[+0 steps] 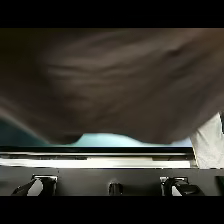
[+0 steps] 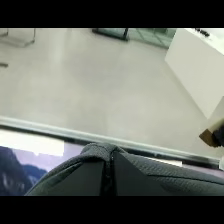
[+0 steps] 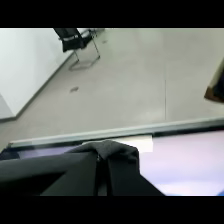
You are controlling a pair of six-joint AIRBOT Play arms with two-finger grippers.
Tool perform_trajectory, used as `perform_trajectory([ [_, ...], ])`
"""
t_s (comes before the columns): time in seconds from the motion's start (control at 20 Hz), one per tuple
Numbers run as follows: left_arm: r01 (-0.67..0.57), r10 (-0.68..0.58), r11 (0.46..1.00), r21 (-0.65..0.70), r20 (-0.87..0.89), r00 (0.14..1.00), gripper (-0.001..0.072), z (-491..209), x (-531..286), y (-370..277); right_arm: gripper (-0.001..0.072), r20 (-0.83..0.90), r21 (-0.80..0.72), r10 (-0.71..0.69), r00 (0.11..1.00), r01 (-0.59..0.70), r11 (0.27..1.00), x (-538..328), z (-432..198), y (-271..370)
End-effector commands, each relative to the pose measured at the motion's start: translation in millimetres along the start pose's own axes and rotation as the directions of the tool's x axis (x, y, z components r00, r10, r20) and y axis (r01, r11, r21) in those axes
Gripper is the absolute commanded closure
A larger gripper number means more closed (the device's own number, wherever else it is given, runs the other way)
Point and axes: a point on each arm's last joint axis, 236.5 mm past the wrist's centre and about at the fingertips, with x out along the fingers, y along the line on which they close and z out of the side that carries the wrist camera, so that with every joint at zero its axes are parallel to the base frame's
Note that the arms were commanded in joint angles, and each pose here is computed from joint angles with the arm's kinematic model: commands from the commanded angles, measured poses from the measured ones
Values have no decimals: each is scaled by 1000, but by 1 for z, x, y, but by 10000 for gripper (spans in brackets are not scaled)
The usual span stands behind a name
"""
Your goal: Fold the clothes and pants, and hang the long-sleeved shirts on hangers.
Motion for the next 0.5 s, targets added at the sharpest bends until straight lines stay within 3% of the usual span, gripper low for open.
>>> perform_trajectory([
  [0.0, 17, -29, 998, -59, -198, 980, 689, -46, 51, 25, 674, -211, 67, -78, 974, 94, 993, 66, -52, -35],
  [0.25, 12, -91, 990, -141, -566, 819, 689, -189, 199, 82, 674, -555, 82, -148, 819, 230, 970, 205, -191, -109],
  [0.45, -71, -104, 973, -219, -695, 711, 689, -324, 302, 125, 674, -655, 93, -142, 742, 265, 960, 302, -298, -159],
])
